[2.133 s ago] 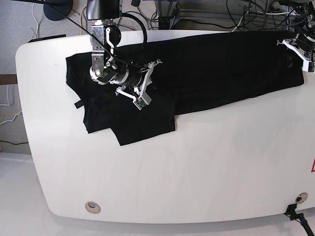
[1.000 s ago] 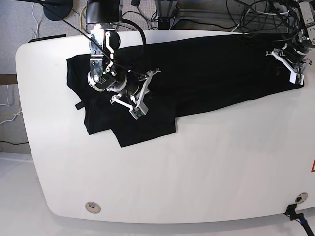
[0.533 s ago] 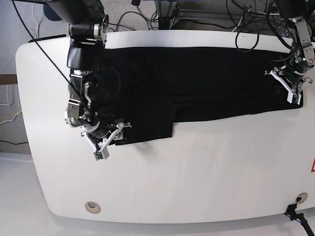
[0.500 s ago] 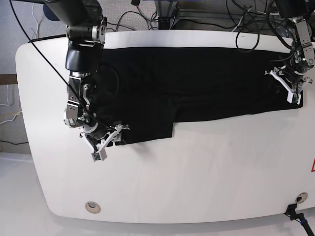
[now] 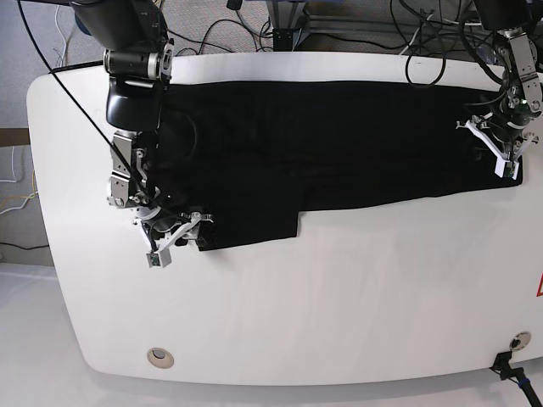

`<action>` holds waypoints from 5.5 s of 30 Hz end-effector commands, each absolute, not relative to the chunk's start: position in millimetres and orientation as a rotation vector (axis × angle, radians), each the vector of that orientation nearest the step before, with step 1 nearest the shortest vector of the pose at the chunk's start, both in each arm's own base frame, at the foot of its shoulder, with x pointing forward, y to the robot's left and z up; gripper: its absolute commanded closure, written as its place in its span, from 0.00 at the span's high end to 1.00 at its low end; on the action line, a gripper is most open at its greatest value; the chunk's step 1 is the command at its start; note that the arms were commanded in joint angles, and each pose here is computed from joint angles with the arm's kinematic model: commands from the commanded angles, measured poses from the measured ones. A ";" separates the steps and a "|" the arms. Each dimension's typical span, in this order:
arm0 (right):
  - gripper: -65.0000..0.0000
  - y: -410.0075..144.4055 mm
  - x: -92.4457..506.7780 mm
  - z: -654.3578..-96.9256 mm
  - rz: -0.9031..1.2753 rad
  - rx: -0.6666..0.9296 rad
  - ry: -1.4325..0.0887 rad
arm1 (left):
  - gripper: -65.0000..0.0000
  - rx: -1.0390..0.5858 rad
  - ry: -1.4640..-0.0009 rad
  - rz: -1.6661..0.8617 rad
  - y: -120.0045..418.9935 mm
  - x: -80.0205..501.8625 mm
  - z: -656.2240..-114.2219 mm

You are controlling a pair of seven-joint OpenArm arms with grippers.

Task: Fold the T-shirt properly
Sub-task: 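Pull the shirt edges with both grippers to flatten the folded shirt, then fold the sleeve end inward with the right gripper, then fold the shirt side inward with the left gripper toward the right gripper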

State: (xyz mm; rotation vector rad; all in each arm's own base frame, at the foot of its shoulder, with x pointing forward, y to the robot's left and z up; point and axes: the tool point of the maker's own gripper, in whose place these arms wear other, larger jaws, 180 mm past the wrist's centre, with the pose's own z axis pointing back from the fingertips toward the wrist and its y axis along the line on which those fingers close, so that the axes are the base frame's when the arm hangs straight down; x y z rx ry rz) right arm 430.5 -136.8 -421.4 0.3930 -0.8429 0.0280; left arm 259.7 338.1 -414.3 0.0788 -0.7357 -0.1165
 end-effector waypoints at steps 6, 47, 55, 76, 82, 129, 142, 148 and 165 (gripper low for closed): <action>0.48 -102.3 427.7 -422.9 0.053 0.451 -0.811 | 0.33 0.102 -0.713 -0.135 344.5 257.6 -412.0; 0.00 -59.3 241.4 -357.1 0.288 0.553 -0.579 | 0.33 0.055 -0.676 -0.173 324.2 262.6 -429.3; 0.47 -56.7 209.2 -375.6 0.458 0.520 -0.448 | 0.33 0.085 -0.656 -0.185 330.0 264.1 -432.5; 0.51 -146.8 328.7 -333.9 0.242 0.321 -0.789 | 0.33 0.086 -0.661 -0.188 329.5 265.4 -430.8; 0.51 -133.1 343.2 -355.5 0.311 0.243 -0.816 | 0.33 0.085 -0.657 -0.187 329.7 264.1 -432.1; 0.00 -65.2 293.2 -357.0 0.519 0.271 -0.832 | 0.33 0.097 -0.735 -0.212 322.9 282.3 -407.8; 0.00 -68.0 265.0 -441.1 0.384 0.374 -0.726 | 0.33 0.127 -0.691 -0.165 344.2 256.5 -415.5; 0.00 -67.7 273.0 -437.3 0.387 0.373 -0.743 | 0.33 0.141 -0.701 -0.149 351.3 256.9 -411.2; 0.00 -67.1 273.5 -437.0 0.389 0.373 -0.744 | 0.55 0.040 -0.844 0.025 412.0 247.8 -313.5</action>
